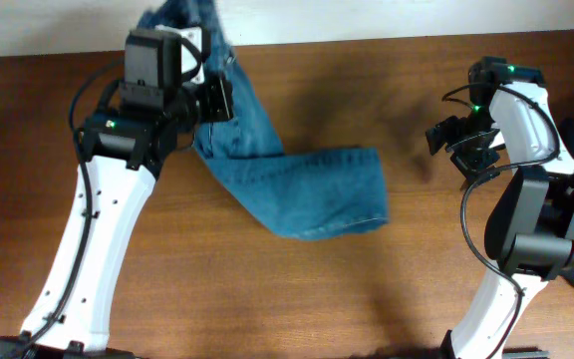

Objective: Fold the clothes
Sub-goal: 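Lift the jeans waist high with the left gripper, letting legs hang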

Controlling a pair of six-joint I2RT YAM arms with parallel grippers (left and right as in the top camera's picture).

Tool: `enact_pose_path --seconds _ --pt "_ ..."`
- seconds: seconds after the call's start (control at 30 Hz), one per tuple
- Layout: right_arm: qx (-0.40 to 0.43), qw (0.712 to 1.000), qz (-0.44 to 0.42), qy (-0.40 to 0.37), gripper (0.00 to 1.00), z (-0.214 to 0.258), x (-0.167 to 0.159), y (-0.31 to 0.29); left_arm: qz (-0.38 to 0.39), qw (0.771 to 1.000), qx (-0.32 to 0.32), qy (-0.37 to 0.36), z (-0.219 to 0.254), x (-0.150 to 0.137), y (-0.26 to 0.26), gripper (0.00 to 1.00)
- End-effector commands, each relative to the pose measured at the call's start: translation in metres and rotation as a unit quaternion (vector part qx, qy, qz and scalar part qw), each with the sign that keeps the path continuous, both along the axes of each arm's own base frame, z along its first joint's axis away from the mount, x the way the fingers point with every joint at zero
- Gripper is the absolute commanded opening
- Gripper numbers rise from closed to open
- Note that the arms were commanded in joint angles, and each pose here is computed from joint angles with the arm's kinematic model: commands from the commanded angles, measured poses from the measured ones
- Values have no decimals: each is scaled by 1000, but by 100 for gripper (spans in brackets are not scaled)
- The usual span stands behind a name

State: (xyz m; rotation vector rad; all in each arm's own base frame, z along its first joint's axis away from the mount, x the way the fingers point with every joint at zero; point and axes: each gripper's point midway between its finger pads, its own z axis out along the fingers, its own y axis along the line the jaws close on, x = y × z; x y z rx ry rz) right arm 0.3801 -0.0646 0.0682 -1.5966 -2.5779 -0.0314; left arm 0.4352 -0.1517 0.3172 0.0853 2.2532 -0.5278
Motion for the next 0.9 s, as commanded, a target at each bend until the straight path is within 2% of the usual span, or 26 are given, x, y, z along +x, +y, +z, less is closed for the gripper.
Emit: enact_pose_path --seconds 0.0,0.07,0.1,0.2,0.4,0.57,0.7,0.87 --pt "15 1000 14 10 99 -6 -4 -1 -40 990 10 -138 100 -15 -13 1" --pt "16 1000 14 14 99 -6 -7 -2 -37 983 9 -181 136 -20 -16 1" --pt "17 1000 21 15 99 -5 -8 -5 -45 973 15 -228 170 -29 -19 1" --pt "20 999 24 17 99 -3 -12 -11 -26 956 20 -291 221 -43 -11 1" --pt "18 999 25 11 99 8 -17 -20 -12 927 -9 -374 294 -77 3 1" --pt "10 1000 11 -17 99 28 -20 -34 -15 912 -24 -410 322 -95 6 1" --pt "1 999 3 -45 99 50 -22 -43 -55 897 -42 -436 335 -107 -15 1" --pt "4 996 32 -89 99 81 -26 -39 -74 887 -43 -453 340 -109 -37 1"
